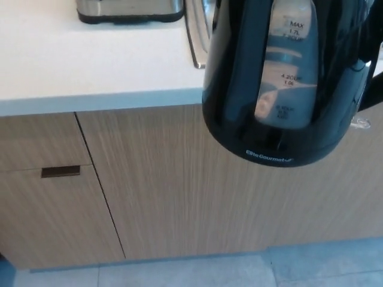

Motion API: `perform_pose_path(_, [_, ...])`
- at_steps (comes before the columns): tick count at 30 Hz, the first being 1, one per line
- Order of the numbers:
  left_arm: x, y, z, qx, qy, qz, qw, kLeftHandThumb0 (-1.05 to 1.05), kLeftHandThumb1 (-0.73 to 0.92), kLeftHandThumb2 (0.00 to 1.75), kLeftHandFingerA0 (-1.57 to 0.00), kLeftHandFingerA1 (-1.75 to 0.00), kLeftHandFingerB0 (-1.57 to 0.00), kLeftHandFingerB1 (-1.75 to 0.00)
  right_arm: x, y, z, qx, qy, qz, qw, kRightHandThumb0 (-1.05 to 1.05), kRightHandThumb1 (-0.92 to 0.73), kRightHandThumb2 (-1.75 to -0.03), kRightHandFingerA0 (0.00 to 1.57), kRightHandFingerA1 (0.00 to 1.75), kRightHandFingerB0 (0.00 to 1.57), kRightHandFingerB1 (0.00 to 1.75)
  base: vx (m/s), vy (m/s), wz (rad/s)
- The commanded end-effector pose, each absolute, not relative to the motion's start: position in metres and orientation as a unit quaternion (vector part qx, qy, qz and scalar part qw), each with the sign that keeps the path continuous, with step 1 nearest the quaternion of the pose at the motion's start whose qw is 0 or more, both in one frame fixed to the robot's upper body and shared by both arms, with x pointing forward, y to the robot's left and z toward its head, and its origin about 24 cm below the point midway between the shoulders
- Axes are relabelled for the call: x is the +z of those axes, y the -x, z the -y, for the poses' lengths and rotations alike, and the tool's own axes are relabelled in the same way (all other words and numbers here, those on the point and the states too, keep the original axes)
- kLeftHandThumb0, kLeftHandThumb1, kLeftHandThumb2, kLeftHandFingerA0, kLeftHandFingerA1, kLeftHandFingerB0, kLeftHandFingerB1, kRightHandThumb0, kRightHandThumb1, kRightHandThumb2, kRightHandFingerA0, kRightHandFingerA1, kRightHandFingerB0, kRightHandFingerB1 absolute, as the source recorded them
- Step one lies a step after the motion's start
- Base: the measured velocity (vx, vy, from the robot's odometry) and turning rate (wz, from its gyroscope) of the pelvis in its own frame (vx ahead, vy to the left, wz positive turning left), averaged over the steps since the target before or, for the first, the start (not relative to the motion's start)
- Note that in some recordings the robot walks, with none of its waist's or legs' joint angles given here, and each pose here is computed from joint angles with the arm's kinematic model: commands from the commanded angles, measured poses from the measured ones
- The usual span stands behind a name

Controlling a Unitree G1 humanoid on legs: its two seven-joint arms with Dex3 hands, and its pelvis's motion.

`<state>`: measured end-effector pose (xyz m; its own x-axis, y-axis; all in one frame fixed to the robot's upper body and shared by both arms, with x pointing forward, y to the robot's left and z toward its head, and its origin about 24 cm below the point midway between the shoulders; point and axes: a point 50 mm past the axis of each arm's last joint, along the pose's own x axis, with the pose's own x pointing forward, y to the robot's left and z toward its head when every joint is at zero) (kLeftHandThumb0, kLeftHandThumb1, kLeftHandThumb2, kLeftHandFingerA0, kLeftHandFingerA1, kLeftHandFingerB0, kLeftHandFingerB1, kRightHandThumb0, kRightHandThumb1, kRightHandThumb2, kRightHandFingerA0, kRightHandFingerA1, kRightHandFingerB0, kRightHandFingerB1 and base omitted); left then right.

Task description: Pick up a kettle using the right hand on left side of the counter and then walk right towards the kettl base and turn on the kettle

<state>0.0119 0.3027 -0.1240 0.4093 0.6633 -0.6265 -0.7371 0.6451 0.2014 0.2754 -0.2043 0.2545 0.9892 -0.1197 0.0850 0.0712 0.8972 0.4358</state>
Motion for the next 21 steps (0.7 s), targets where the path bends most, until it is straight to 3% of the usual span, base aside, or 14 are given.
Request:
perform_pose_path(1, [-0.1169,-0.0118,-0.3051,0.420,0.034,-0.314,0.851,0.43,0.47,1.45,-1.01,-1.15,-0.90,-1.04,0.2713,-0.2750,0.2159,-0.082,-0.249,0.106,0.959,-0.21,-0.56,-1.33,1.02,1.75,0.72,1.75,-0.03,-0.097,-0.07])
perform_pose_path(12, [-0.1171,-0.0129,-0.3063,0.420,0.037,-0.315,0.850,0.42,0.44,1.47,-1.01,-1.14,-0.90,-1.03,0.2728,-0.2809,0.2176,-0.091,-0.249,0.109,0.958,-0.19,-0.56,-1.34,1.03,1.75,0.74,1.75,0.00,-0.276,-0.02])
perform_pose_path(21, [-0.1199,-0.0038,-0.3043,0.434,0.045,-0.334,0.835,0.43,0.52,1.45,-0.94,-1.19,-0.85,-1.08,0.2718,-0.2803,0.2193,-0.092,-0.246,0.113,0.958,-0.20,-0.55,-1.34,1.03,1.75,0.73,1.75,0.05,-0.092,0.08])
